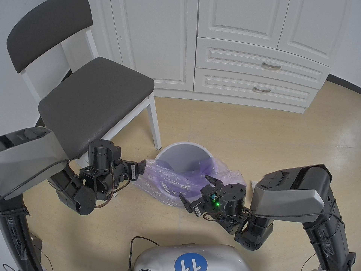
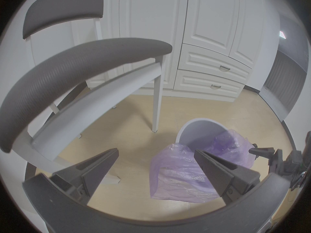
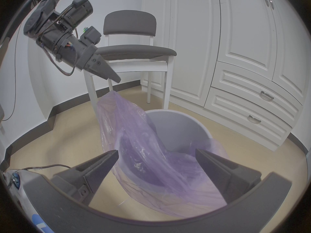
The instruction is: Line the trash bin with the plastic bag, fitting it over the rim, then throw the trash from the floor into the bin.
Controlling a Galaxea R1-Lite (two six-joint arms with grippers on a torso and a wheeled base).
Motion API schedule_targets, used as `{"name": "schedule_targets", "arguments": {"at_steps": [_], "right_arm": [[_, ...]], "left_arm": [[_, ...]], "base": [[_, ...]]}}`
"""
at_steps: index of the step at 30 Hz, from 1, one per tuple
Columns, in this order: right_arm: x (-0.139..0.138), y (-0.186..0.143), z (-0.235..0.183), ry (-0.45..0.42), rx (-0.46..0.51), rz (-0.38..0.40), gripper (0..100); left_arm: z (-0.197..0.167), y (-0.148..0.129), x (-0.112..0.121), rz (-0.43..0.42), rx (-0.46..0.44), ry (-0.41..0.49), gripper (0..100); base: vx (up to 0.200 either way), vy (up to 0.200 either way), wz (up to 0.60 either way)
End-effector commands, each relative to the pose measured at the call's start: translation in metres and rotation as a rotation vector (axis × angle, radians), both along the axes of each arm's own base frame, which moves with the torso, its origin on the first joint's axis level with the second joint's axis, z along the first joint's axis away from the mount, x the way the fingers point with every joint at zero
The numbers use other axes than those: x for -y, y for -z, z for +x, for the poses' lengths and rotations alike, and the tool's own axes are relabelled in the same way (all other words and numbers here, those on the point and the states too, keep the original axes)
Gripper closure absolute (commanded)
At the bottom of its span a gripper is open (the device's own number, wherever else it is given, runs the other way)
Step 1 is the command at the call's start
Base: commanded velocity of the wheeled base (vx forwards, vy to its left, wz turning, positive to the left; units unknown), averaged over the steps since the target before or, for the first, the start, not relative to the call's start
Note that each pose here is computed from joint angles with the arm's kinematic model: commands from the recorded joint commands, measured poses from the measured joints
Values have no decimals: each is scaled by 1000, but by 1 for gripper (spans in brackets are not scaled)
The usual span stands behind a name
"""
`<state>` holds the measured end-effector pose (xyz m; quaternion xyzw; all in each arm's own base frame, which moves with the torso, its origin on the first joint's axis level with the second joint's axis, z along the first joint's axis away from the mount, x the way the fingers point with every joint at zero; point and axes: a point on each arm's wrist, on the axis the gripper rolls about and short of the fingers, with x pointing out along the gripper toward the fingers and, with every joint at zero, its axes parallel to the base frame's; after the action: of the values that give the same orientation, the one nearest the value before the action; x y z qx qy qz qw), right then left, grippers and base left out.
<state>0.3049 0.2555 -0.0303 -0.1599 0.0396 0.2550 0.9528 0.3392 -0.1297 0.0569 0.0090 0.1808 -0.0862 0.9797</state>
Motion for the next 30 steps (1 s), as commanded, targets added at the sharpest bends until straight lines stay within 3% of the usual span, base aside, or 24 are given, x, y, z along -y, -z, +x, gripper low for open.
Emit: {"name": "schedule_targets", "arguments": {"at_steps": [1, 11, 15, 16, 26, 30], "right_arm": [[-1, 5, 1, -1, 5, 4, 0], [-2, 16, 10, 16, 8, 5, 0], [-6, 17, 21, 58, 25, 51, 0], [-7, 16, 21, 62, 26, 63, 100], [-8, 2, 27, 72, 55, 103, 100], [-8, -23, 59, 104, 125, 142, 100]], "left_arm": [[-5, -15, -2, -13, 34, 1, 0], [-9, -26, -3, -23, 62, -2, 0], [-10, -31, -4, -29, 77, -5, 0], [-10, -31, -4, -28, 77, -7, 0], [-11, -48, -11, -41, 124, -29, 0], [-15, -63, -17, -49, 164, -38, 0]], "base": [[0, 0, 0], [0, 0, 0], [0, 0, 0], [0, 0, 0], [0, 0, 0], [0, 0, 0]]}}
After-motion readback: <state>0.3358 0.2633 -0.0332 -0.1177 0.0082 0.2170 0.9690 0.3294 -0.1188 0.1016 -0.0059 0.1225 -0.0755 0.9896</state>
